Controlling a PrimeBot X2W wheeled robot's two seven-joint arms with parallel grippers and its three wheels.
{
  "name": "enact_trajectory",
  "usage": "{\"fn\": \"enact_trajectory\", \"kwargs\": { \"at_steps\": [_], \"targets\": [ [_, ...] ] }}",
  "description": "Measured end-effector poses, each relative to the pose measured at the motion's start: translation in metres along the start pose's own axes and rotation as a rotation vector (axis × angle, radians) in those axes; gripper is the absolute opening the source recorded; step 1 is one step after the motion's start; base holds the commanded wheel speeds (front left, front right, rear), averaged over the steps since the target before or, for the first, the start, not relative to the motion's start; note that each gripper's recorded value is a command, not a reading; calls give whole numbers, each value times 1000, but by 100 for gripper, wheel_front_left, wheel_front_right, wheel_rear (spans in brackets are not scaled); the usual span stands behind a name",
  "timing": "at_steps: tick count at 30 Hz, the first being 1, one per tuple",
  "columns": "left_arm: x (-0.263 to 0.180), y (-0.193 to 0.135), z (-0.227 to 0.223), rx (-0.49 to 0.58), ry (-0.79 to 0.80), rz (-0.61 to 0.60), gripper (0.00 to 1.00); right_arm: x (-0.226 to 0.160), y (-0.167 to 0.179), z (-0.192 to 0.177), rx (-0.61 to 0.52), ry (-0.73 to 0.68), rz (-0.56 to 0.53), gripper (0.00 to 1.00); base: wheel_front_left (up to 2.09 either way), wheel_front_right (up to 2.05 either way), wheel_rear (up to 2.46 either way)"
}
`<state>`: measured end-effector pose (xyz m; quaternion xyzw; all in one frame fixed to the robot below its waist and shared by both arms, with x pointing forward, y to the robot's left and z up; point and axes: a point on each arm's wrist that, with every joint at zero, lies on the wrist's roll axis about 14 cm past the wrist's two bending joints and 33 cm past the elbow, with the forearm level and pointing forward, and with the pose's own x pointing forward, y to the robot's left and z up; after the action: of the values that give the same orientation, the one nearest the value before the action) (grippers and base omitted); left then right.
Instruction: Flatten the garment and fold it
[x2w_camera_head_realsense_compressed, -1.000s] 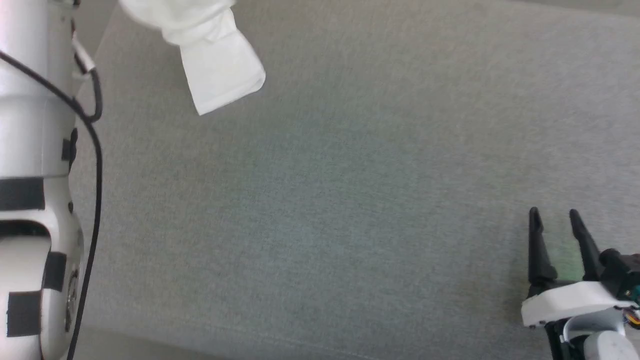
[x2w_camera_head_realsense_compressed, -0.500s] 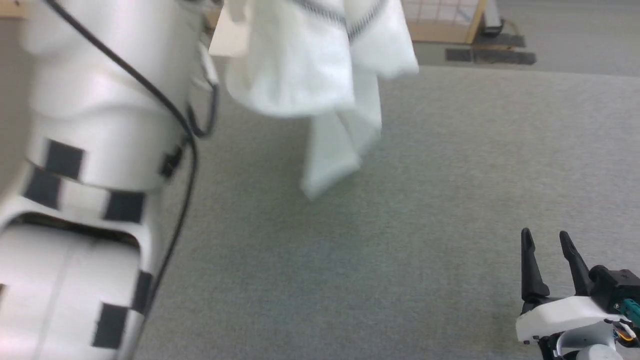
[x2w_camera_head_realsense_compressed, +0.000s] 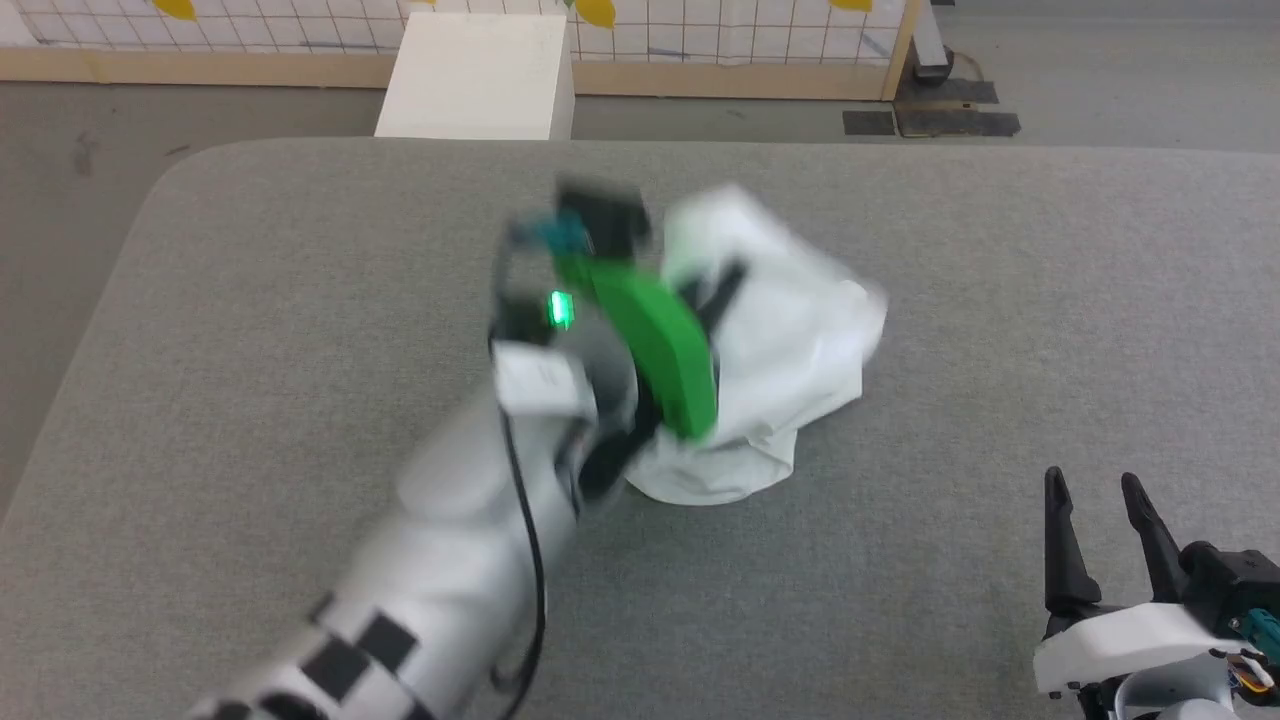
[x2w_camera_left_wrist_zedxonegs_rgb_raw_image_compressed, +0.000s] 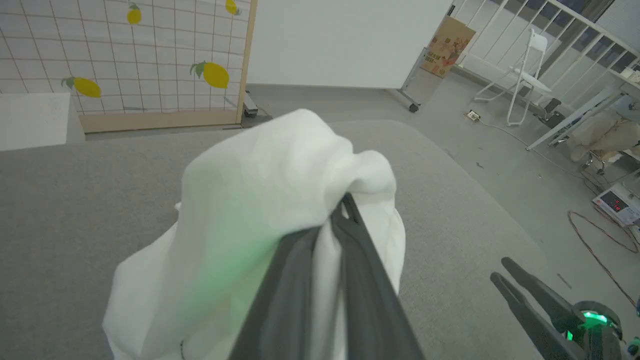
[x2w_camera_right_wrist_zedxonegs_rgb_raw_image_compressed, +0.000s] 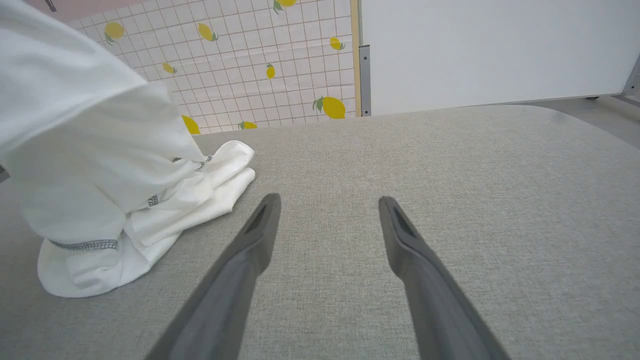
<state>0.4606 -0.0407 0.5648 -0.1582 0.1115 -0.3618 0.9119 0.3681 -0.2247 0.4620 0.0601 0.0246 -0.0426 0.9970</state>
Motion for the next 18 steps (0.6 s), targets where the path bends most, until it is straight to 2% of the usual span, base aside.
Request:
{"fn": "enact_trajectory", "kwargs": {
  "at_steps": [4, 8, 9, 10, 11, 15, 18],
  "targets": [
    [-19, 13, -101, -1, 281, 50, 0, 0, -1, -5, -2, 15, -2, 100, 0, 0, 0],
    [-42, 20, -160, -30, 476, 86, 0, 0, -1, -9, -2, 26, -4, 100, 0, 0, 0],
    [-45, 22, -165, -45, 492, 95, 14, 0, -1, -9, -2, 27, -3, 100, 0, 0, 0],
    [-45, 23, -164, -73, 486, 102, 83, 0, -1, -9, -1, 28, -3, 100, 0, 0, 0],
    [-45, 23, -161, -94, 474, 108, 100, 1, 0, -9, -1, 28, -2, 100, 0, 0, 0],
    [-39, 23, -135, -231, 382, 120, 100, 1, 2, -8, 2, 25, 4, 100, 0, 0, 0],
    [-32, 22, -94, -371, 228, 111, 100, 0, 4, -5, 5, 15, 10, 100, 0, 0, 0]
  ]
}}
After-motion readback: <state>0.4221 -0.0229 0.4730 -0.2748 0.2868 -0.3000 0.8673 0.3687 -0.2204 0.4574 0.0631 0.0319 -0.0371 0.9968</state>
